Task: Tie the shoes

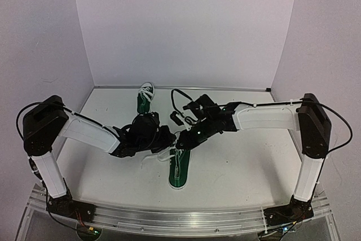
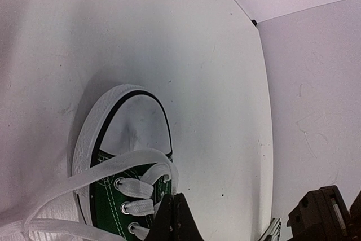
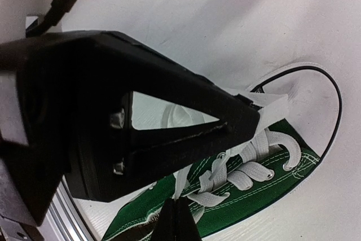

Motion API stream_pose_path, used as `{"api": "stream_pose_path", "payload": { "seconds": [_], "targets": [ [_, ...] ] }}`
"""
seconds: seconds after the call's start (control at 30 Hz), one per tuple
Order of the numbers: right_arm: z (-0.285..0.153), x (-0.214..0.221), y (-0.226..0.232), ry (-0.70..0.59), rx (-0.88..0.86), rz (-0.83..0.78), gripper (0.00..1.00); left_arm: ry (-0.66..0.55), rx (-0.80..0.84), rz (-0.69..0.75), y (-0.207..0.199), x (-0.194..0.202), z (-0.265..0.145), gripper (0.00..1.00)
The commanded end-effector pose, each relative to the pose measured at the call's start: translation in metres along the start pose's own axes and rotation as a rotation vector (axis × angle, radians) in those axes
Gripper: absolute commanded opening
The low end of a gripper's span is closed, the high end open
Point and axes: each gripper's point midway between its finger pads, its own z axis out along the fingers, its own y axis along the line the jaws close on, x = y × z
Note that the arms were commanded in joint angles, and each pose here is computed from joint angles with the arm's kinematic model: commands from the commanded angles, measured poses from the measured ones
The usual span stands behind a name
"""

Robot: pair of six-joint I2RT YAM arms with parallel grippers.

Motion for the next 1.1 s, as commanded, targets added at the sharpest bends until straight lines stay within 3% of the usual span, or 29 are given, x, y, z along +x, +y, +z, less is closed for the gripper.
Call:
{"api": "stream_pose_path", "payload": {
  "seconds": [0.0,0.43,0.83,1.07],
  "targets": [
    [-0.021,-0.019,0.013,-0.079,-0.017,-0.032,0.00,0.029,0.062,-0.012,-0.015,0.001,-0.005,0.00],
    [-0.021,-0.020,0.010,-0.086,-0.001,-0.023,0.00,0.143,0.187,-0.084,-0.032,0.018,-0.043,0.00],
    [-0.031,-0.020,0.011,-0.106,0.010,-0.015,0.00,0.230,0.237,-0.165,-0.038,0.034,-0.034,0.00],
    [-0.037,-0.020,0.013,-0.118,0.007,-0.019,0.00,0.220,0.158,-0.188,-0.021,0.035,-0.035,0.00]
  ]
}}
